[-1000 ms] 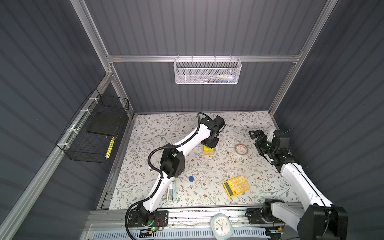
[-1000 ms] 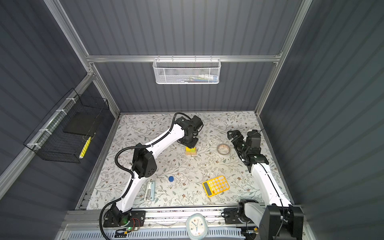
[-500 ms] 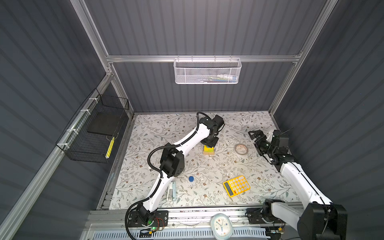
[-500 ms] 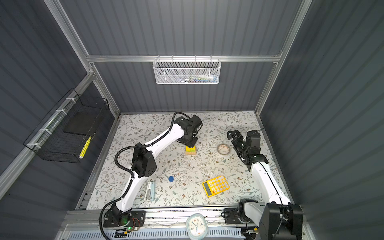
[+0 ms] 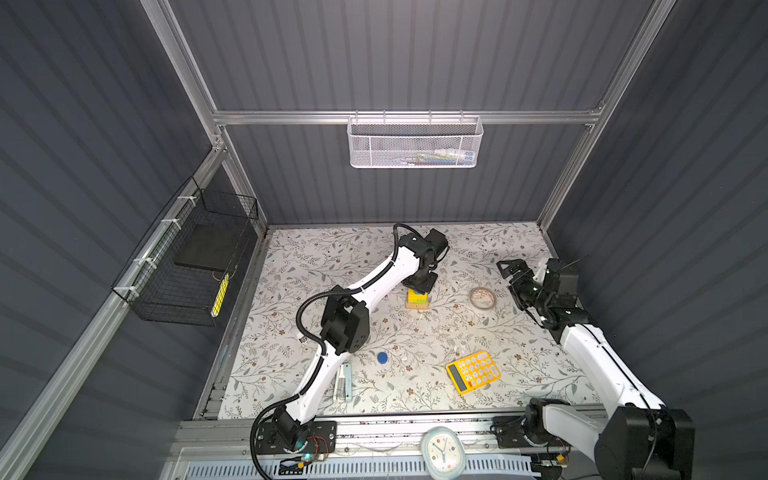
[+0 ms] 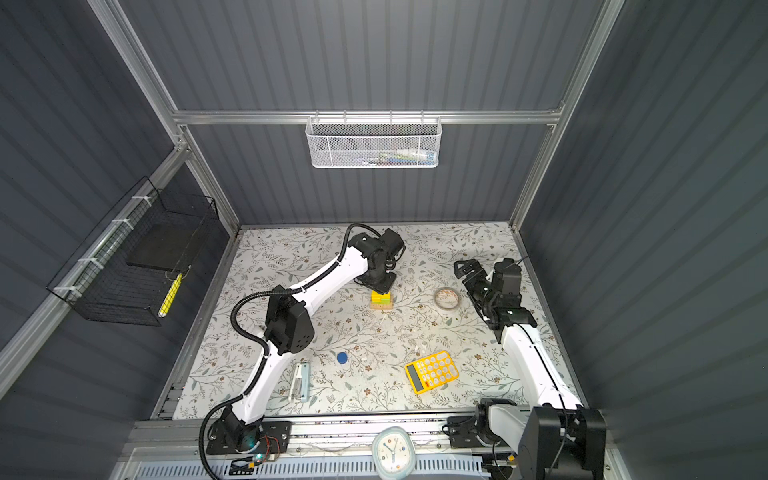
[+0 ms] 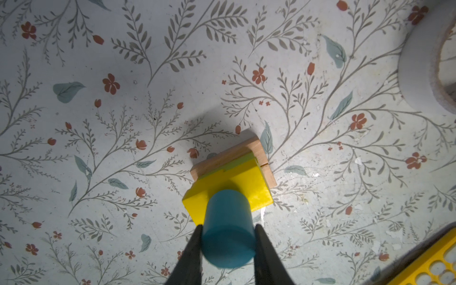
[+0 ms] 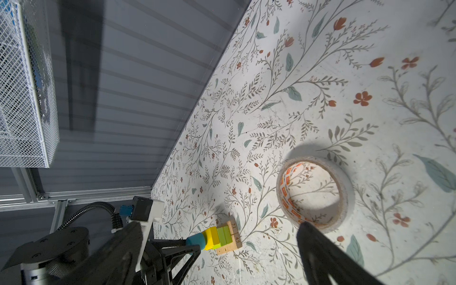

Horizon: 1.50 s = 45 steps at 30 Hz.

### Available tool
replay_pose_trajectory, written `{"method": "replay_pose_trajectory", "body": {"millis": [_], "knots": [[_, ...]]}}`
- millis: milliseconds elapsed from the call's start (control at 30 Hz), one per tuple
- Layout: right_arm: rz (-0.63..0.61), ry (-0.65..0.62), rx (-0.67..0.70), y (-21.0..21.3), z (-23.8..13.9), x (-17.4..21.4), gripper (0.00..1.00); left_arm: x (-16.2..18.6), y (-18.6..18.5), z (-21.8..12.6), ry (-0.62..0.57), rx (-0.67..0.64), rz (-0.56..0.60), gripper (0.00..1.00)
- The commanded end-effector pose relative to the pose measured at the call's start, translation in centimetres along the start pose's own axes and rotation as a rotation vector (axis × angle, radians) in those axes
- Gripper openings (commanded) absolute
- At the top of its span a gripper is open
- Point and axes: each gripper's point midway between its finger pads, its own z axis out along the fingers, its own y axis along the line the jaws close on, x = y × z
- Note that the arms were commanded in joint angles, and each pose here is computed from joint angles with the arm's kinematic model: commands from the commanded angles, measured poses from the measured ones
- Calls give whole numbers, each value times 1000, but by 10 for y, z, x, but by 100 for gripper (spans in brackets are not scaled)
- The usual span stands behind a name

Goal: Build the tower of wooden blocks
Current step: 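Lower the teal cylinder with the left gripper onto the yellow block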

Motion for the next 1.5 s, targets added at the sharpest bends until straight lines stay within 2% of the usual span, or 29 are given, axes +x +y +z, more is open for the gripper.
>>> {"method": "replay_pose_trajectory", "body": {"millis": [0,1000,1467], "knots": [[-17,-16,-29,11,-1,-8,99,-1,0,2,8,13,5,22],[1,1,-3,1,8,-6,99,4,1,8,32,5,2,32],[3,3,2,-1,9,-6,99,2,0,9,27,9,-1,45]]}}
